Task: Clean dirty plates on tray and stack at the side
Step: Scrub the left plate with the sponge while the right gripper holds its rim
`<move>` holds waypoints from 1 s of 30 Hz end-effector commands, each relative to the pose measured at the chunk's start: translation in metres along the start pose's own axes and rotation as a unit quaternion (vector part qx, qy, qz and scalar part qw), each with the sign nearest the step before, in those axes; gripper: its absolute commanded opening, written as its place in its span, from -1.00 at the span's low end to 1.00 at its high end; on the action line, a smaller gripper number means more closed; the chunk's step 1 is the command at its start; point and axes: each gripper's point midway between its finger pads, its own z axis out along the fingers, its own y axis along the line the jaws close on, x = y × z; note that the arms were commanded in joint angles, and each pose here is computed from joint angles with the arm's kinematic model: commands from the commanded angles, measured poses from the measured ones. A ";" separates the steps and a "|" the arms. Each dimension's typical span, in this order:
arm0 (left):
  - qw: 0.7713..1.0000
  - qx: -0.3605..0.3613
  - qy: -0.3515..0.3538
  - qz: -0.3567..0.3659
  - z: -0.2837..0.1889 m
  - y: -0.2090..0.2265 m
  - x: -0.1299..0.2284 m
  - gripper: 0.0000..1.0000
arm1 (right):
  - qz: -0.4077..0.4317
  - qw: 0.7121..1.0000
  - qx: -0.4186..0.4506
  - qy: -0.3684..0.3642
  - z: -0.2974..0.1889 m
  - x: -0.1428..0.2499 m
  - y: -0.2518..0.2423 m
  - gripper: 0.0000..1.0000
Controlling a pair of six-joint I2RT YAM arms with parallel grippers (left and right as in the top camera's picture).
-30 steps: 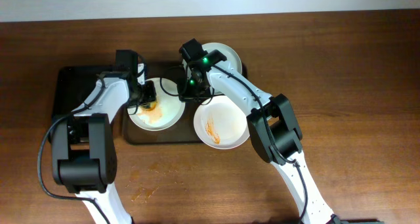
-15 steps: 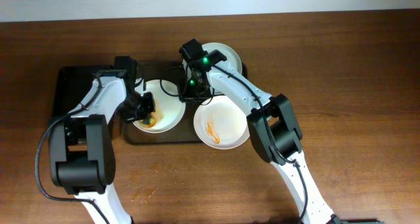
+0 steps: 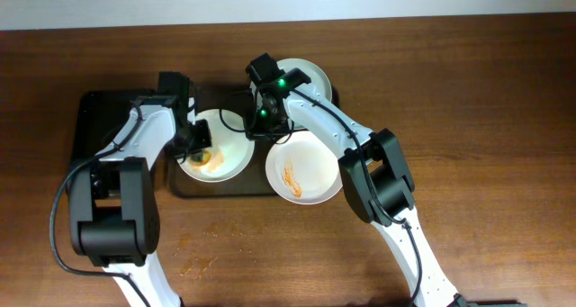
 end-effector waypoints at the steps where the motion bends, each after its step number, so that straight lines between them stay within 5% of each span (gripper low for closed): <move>1: 0.995 -0.039 0.088 -0.015 0.017 0.018 0.045 -0.98 | -0.001 1.000 -0.008 0.007 0.002 0.002 0.001 -0.91; 5: 0.989 0.096 0.111 0.034 0.012 -0.026 0.053 -0.98 | -0.001 1.000 -0.008 0.007 0.002 0.002 0.001 -0.92; 8: 0.991 0.110 0.056 0.041 0.016 -0.034 0.027 -0.98 | -0.003 1.000 -0.009 0.004 0.002 0.001 0.002 -0.91; 11: 0.995 0.100 -0.010 0.022 0.018 -0.034 -0.006 -0.98 | -0.003 1.000 -0.009 0.004 0.002 0.000 0.002 -0.92; 15: 0.995 -0.010 -0.092 -0.038 0.019 0.003 -0.043 -0.98 | -0.004 1.000 -0.009 0.000 0.002 -0.001 0.002 -0.91; 20: 0.998 -0.024 -0.038 -0.043 0.022 0.009 -0.017 -0.98 | -0.004 1.000 -0.009 0.001 0.002 -0.001 0.002 -0.91; 24: 0.990 0.119 0.058 0.049 0.017 -0.037 0.027 -0.98 | -0.003 1.000 -0.007 0.004 0.002 0.000 0.001 -0.91; 26: 0.975 0.195 0.048 0.094 0.007 -0.062 0.025 -0.98 | -0.003 1.000 -0.007 0.004 0.002 0.001 0.001 -0.92; 30: 0.979 0.178 -0.005 0.098 0.009 -0.060 -0.002 -0.98 | -0.003 1.000 -0.006 0.006 0.002 0.002 0.001 -0.92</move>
